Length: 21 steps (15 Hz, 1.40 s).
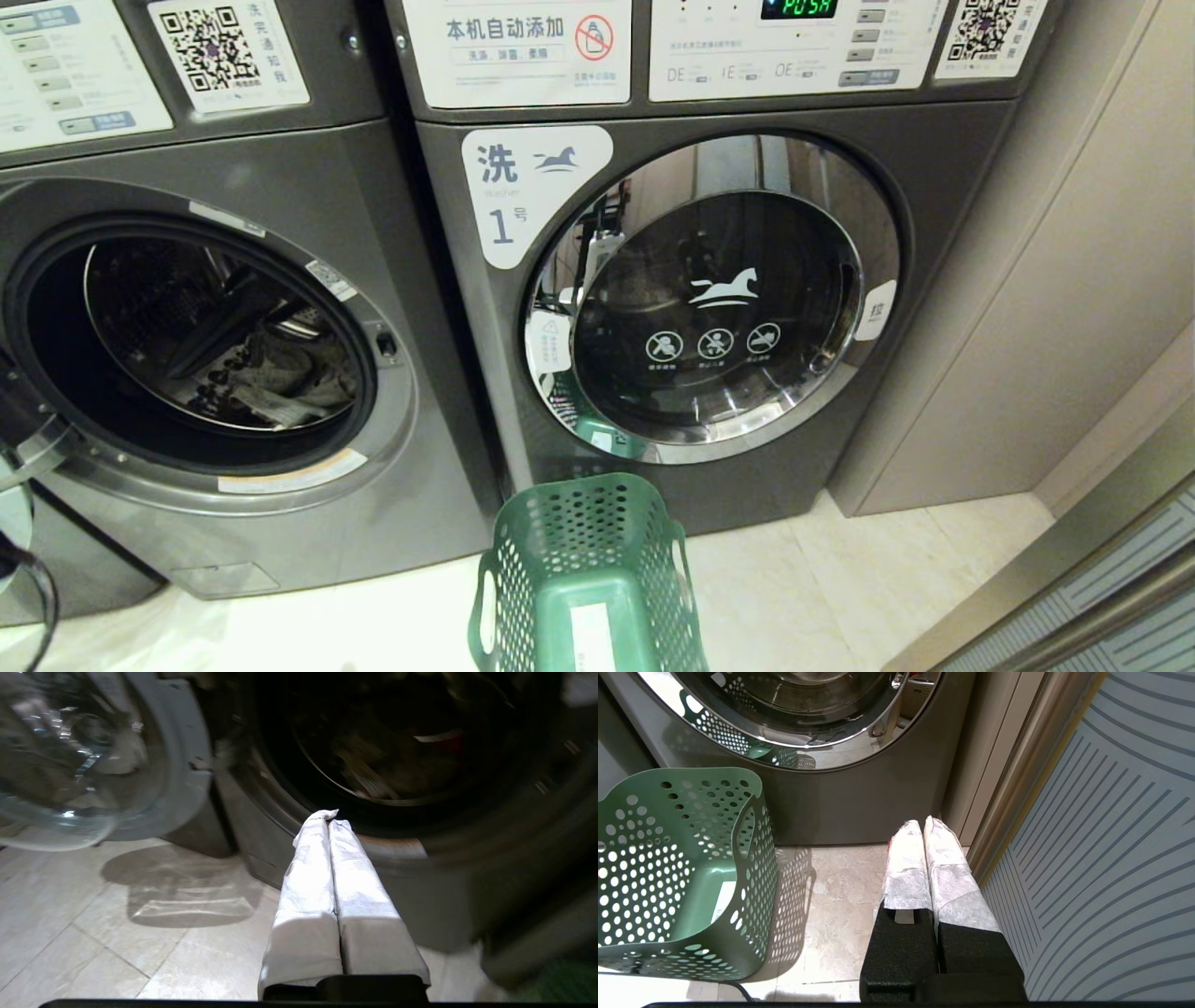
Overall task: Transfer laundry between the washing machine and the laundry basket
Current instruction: Open the lid of the washing machine
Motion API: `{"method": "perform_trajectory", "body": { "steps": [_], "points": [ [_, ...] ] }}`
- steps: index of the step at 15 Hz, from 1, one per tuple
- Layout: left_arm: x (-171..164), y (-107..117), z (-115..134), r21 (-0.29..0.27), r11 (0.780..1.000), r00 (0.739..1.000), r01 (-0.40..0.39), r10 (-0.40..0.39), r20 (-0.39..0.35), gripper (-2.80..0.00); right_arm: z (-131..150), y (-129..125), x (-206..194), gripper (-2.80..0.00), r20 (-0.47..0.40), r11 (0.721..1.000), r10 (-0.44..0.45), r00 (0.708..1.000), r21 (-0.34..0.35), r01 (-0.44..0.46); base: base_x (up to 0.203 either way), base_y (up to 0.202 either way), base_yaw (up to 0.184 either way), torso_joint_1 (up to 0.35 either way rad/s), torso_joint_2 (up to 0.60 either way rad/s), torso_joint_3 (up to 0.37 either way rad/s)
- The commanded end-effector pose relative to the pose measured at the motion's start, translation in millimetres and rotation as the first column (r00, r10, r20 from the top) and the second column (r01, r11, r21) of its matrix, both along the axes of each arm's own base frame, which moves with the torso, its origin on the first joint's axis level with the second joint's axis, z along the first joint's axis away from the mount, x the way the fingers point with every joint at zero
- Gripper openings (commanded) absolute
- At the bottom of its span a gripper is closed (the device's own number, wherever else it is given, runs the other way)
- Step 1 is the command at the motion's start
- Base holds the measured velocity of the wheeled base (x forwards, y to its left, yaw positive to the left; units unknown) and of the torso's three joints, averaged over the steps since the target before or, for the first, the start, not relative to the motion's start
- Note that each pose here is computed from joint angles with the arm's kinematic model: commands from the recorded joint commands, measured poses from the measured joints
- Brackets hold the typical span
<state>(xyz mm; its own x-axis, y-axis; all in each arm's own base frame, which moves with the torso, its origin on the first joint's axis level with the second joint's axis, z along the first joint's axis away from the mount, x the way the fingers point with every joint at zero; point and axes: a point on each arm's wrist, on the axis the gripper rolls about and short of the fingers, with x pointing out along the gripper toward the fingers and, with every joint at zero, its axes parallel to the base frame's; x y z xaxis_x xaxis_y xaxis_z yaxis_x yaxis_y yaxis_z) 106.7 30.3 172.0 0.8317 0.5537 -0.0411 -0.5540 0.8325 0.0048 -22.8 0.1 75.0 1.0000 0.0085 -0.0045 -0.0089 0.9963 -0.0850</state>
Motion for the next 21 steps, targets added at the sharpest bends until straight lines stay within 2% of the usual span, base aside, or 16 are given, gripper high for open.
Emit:
{"method": "perform_trajectory", "body": {
  "steps": [1,3,4,5,8,10,14,18,20,21],
  "points": [
    [-53.6,-17.8,-23.7,0.043,0.985,0.981,0.167,-0.171,0.087,-2.80,0.0,0.0,0.0,-2.80,0.000,1.000,0.001,1.000,-0.001,-0.001,0.000,0.000,0.000,0.000,0.00,0.000],
    [-75.4,-22.5,-43.1,0.053,0.961,0.960,0.273,-0.275,0.050,-2.80,0.0,0.0,0.0,-2.80,0.000,1.000,0.001,1.000,-0.001,-0.001,0.000,0.000,0.000,0.000,0.00,0.000],
    [-84.1,-24.7,-51.7,0.060,0.941,0.942,0.332,-0.334,0.027,-2.80,0.0,0.0,0.0,-2.80,0.000,1.000,0.001,1.000,-0.001,-0.001,0.000,0.000,0.000,0.000,0.00,0.000],
    [-93.7,-27.2,-61.8,0.076,0.915,0.918,0.396,-0.397,-0.003,-2.80,0.1,0.0,0.0,-2.80,0.001,1.000,0.001,1.000,-0.001,-0.001,0.000,0.000,0.000,0.000,0.00,0.000],
    [-104.4,-31.0,-90.0,0.058,0.849,0.839,0.525,-0.506,-0.199,-2.80,0.1,0.0,0.0,-2.80,0.001,1.000,0.001,1.000,0.006,-0.001,0.000,0.000,0.000,0.000,0.00,0.000],
    [-103.4,-31.3,-91.5,0.048,0.812,0.798,0.582,-0.559,-0.225,-2.80,0.1,0.0,0.0,-2.80,0.001,1.000,0.001,1.000,0.010,-0.001,0.000,0.000,0.000,0.000,0.00,0.000],
    [-115.5,-31.7,-93.2,0.127,0.797,0.807,0.590,-0.578,-0.119,-2.80,0.1,0.0,0.0,-2.80,0.001,1.000,0.001,1.000,0.013,-0.001,0.000,0.000,0.000,0.000,0.00,0.000],
    [-127.5,-31.5,-96.3,0.198,0.799,0.814,0.567,-0.581,0.011,-2.80,0.1,0.0,0.0,-2.80,0.001,1.000,0.001,1.000,0.018,-0.001,0.000,0.000,0.000,0.000,0.00,0.000],
    [-126.8,-30.6,-96.6,0.116,0.829,0.831,0.546,-0.554,0.052,-2.80,0.3,0.0,0.0,-2.80,0.002,0.999,0.000,1.000,0.049,-0.001,0.000,0.000,0.000,0.000,0.00,0.000],
    [-126.8,-30.5,-96.7,0.106,0.833,0.833,0.543,-0.550,0.057,-2.80,0.4,0.0,0.0,-2.80,0.003,0.997,-0.001,1.000,0.072,0.001,0.000,0.000,0.000,0.000,0.00,0.000]
  ]
}}
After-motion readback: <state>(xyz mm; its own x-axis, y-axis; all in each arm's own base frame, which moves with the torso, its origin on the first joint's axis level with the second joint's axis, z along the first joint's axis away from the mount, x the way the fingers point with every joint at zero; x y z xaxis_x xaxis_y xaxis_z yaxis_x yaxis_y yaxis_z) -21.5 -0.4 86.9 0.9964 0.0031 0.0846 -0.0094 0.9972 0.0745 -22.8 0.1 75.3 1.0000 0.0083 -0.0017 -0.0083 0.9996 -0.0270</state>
